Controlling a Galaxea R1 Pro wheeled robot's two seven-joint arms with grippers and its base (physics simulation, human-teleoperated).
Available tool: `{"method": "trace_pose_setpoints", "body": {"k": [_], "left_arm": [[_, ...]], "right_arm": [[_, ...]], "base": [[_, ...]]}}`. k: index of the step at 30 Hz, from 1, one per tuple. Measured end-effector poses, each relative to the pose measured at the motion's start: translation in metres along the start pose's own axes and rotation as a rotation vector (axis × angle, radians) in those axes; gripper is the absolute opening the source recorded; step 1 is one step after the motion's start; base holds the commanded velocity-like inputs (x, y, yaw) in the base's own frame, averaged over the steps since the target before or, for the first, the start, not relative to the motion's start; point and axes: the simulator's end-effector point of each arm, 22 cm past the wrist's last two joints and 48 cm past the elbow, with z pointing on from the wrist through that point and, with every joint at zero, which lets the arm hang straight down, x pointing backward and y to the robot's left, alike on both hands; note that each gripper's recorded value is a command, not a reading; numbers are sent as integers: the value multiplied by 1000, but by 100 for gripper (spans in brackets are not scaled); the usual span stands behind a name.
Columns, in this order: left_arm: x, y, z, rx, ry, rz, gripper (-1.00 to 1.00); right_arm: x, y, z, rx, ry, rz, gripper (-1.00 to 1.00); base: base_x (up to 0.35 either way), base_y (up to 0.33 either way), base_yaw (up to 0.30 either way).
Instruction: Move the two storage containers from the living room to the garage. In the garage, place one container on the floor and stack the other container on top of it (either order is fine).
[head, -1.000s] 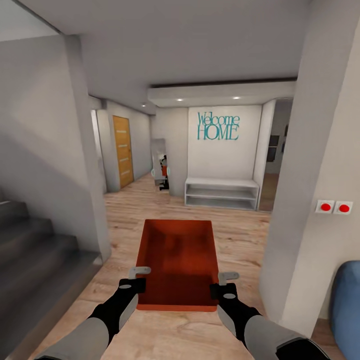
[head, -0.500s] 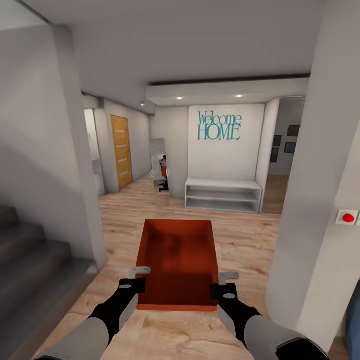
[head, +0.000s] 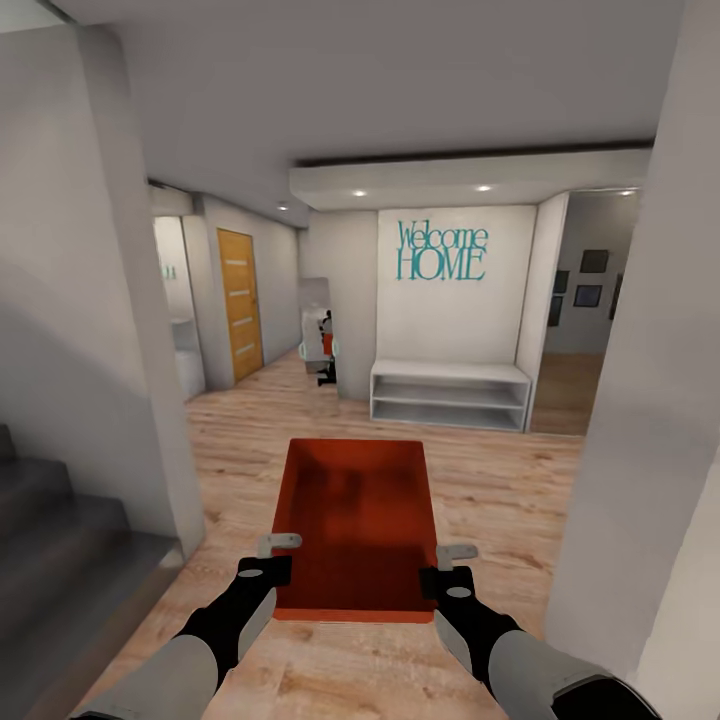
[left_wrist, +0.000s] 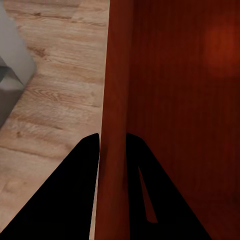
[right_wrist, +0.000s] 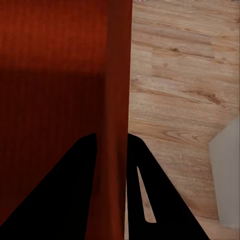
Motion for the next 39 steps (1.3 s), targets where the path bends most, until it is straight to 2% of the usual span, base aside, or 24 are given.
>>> {"method": "trace_pose_setpoints", "body": {"k": [14, 21, 39], "left_arm": [[-1, 0, 0, 0, -2, 0, -100], [0, 0, 0, -1, 1, -3, -100], [-1, 0, 0, -1, -1, -1, -100]], "right_arm": [[-1, 0, 0, 0, -2, 2, -100], [-1, 0, 0, -1, 0, -2, -100], [-1, 0, 0, 0, -2, 1, -100]], "base": [[324, 0, 3], [324, 0, 172], [324, 0, 6]]}}
